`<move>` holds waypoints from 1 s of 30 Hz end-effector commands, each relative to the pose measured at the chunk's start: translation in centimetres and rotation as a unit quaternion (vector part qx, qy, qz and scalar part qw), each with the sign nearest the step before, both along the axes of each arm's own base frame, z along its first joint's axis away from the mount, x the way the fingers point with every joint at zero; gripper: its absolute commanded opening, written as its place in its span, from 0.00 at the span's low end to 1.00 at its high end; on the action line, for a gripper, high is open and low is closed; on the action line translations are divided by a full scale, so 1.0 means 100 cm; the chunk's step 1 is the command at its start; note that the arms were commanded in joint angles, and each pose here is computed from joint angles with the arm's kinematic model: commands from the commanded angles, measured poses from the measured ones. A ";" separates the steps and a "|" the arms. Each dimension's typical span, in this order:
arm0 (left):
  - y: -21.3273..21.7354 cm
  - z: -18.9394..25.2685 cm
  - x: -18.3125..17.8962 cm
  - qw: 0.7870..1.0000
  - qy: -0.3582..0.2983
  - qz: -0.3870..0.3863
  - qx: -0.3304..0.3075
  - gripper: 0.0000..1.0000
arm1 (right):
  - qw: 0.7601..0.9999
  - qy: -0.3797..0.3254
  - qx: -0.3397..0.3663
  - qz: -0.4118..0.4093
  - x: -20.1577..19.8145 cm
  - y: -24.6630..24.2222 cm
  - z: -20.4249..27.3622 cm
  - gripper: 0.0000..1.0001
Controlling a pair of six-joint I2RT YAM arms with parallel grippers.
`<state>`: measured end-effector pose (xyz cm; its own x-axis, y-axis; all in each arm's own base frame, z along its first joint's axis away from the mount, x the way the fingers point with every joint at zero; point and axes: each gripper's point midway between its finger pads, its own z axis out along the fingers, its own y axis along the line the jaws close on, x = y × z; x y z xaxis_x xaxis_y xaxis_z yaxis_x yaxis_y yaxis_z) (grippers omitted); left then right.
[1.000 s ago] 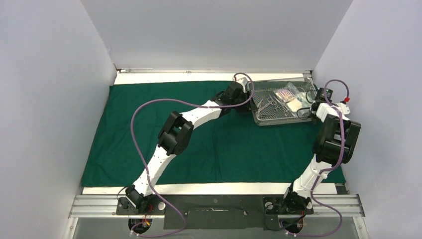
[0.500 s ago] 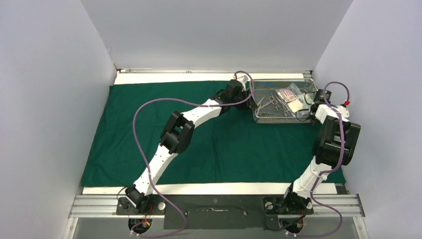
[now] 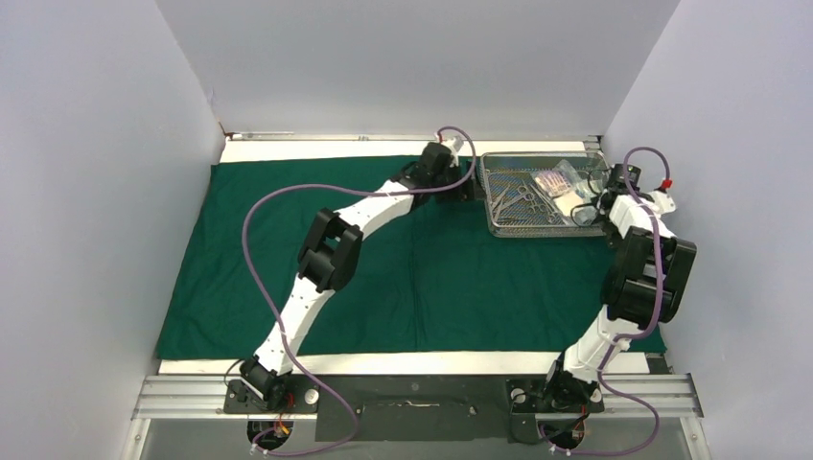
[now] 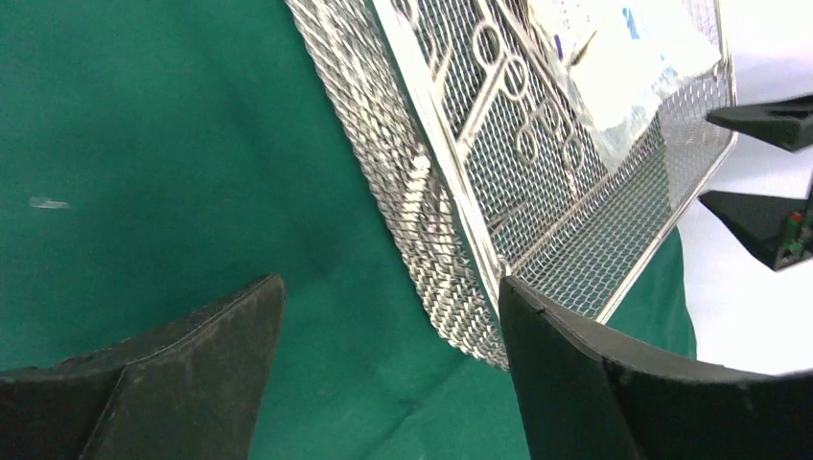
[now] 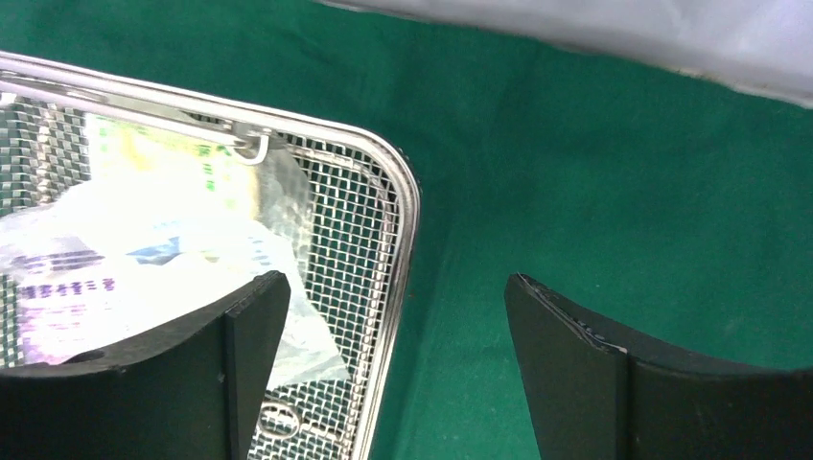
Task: Open and lay out the surgical kit
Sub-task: Move the container from the surgical kit, then pick up the medical item from the container.
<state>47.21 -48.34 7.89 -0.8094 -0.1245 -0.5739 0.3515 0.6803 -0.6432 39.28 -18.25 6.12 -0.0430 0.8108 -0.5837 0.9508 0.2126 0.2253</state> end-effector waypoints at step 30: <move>0.339 0.174 0.004 0.964 -0.108 0.194 0.145 0.96 | 0.904 -0.113 0.030 0.411 0.122 0.188 0.091 0.59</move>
